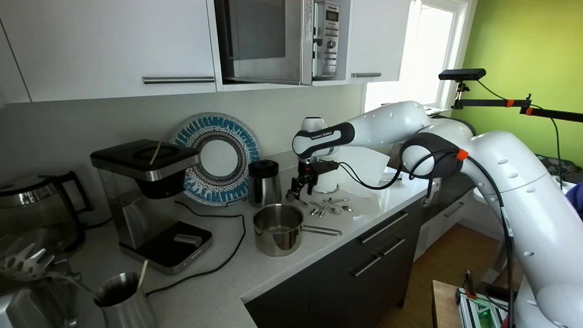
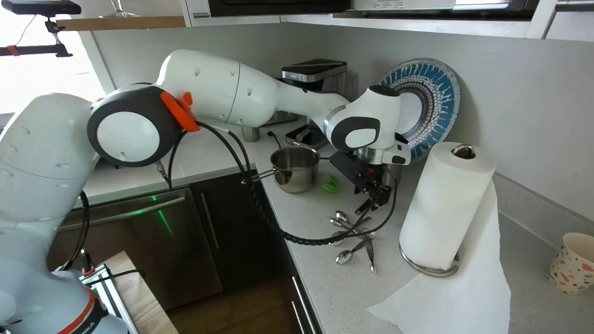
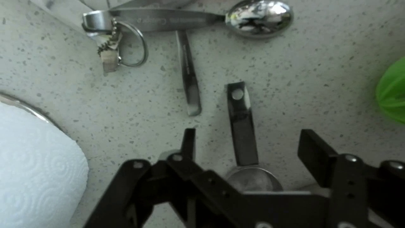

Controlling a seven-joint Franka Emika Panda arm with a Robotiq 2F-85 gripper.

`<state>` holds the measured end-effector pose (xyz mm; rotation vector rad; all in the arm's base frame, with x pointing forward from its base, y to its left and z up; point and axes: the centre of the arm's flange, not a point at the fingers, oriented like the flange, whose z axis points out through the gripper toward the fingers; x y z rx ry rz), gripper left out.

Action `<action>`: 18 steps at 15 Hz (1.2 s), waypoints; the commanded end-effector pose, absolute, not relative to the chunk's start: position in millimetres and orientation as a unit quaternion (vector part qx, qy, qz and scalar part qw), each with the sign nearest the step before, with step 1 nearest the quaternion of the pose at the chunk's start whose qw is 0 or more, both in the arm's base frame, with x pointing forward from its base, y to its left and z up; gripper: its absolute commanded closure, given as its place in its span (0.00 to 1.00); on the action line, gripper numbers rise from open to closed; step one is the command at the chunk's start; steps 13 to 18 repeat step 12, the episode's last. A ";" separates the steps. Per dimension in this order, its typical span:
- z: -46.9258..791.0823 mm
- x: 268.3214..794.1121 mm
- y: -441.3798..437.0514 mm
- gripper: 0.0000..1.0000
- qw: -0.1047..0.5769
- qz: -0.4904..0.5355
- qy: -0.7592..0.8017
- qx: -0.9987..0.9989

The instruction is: Take the measuring spoon out of the microwave and put it on the countertop

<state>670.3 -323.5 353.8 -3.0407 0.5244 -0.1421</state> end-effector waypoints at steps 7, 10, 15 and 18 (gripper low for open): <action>394.7 532.9 -289.9 0.00 0.037 0.044 0.210 -0.976; 399.9 474.6 -307.4 0.00 0.053 0.055 0.157 -0.985; 397.5 511.1 -319.3 0.00 0.052 0.050 0.159 -0.985; 397.5 511.1 -319.3 0.00 0.052 0.050 0.159 -0.985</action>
